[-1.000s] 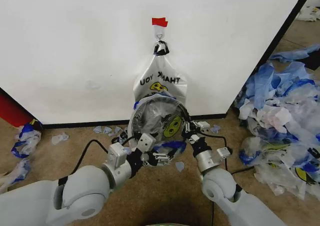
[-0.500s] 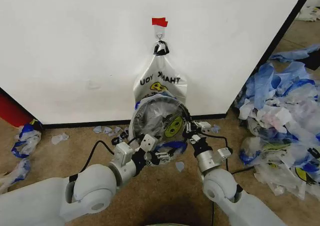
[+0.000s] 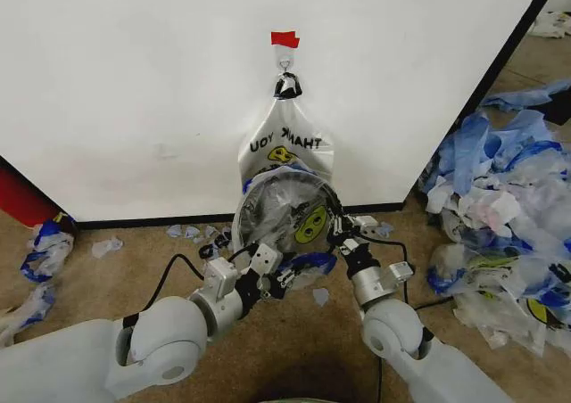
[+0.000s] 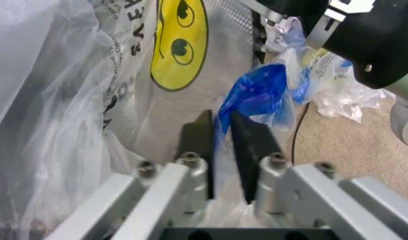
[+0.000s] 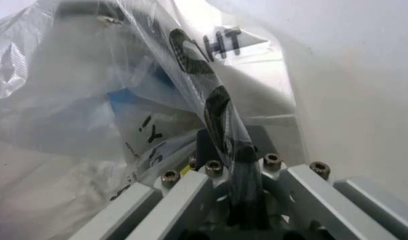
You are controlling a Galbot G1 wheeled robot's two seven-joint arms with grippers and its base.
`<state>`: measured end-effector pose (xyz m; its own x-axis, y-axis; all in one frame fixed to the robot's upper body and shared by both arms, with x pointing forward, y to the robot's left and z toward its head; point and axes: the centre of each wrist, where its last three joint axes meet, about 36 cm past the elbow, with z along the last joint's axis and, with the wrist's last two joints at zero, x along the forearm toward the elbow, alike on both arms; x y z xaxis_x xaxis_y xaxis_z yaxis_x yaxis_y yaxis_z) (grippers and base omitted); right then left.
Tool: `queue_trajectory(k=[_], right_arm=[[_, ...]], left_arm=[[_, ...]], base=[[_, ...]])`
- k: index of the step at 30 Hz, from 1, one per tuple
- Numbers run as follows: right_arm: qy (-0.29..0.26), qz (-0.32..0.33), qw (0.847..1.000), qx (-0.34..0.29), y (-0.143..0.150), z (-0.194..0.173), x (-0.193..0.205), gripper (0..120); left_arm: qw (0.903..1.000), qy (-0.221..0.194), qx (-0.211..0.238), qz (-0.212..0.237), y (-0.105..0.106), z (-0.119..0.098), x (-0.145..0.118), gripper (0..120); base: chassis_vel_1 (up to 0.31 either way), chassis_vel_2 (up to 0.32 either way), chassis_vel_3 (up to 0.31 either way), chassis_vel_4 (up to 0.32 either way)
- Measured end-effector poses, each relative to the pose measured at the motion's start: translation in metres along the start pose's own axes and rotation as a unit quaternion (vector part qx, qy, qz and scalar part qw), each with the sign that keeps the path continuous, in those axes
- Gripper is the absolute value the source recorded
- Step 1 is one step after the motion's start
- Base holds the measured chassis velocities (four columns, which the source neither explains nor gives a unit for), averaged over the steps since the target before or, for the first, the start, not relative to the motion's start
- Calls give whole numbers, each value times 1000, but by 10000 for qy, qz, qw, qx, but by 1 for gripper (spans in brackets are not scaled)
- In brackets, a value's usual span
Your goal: Pick up the garbage bag from the wall and place it over the trash bin.
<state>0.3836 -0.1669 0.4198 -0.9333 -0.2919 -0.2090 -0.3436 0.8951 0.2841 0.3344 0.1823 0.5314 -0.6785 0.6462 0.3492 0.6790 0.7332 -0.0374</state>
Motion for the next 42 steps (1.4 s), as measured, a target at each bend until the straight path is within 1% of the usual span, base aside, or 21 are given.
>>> queue_trajectory(k=[1, 3, 5, 8, 11, 12, 15, 18, 21, 26, 31, 33, 35, 39, 42], right_arm=[[-1, 10, 10000, -15, 0, 0, 0, 0], [25, 100, 9999, -112, 1, -2, -2, 0], [36, 142, 9998, -156, 1, -3, -2, 0], [103, 409, 9981, -459, 5, -11, -8, 0], [233, 729, 9930, -896, 8, -21, -13, 0], [233, 729, 9930, -896, 8, -21, -13, 0], [427, 931, 9862, -1304, 11, -33, -14, 0], [480, 1032, 9827, -1461, 9, -42, -14, 0], [518, 1072, 9810, -1535, 7, -48, -13, 0], [601, 1134, 9780, -1647, -1, -69, -8, 0], [774, 1124, 9755, -1723, -4, -90, 1, 0], [917, 1084, 9762, -1641, -4, -102, 11, 0], [988, 1067, 9768, -1575, -3, -109, 16, 0], [1051, 1039, 9775, -1504, 0, -119, 24, 0], [1074, 1018, 9784, -1442, 1, -130, 28, 0]], left_arm=[[10000, 4, 13, 4, 0, 1, 1, 3], [10000, 3, 19, 5, -1, 2, 3, 0], [10000, -4, 24, 8, -2, 2, 3, 0], [10000, -41, 47, 26, -4, 0, 7, 0], [9999, -71, 78, 69, -10, -1, 15, 0], [9999, -71, 78, 69, -10, -1, 15, 0], [9999, -58, 114, 67, -12, 0, 19, 0], [9999, -40, 158, 34, -13, 3, 20, 0], [9998, -40, 186, 19, -13, 4, 19, 0], [9996, -34, 265, -4, -14, 9, 15, 0], [9993, -151, 303, -135, -7, 13, 6, 0], [9987, -244, 325, -294, 1, 15, -3, 0], [9984, -266, 347, -370, 5, 16, -8, 0], [9979, -270, 384, -436, 8, 18, -14, 0], [9978, -247, 441, -426, 5, 21, -16, 0]], base=[[0, 0, 0, 0], [0, 0, 0, 0], [0, 0, 0, 0], [0, 0, 0, 0], [0, 0, 0, 0], [0, 0, 0, 0], [0, 0, 0, 0], [0, 0, 0, 0], [0, 0, 0, 0], [0, 0, 0, 0], [0, 0, 0, 0], [0, 0, 0, 0], [0, 0, 0, 0], [0, 0, 0, 0], [0, 0, 0, 0]])
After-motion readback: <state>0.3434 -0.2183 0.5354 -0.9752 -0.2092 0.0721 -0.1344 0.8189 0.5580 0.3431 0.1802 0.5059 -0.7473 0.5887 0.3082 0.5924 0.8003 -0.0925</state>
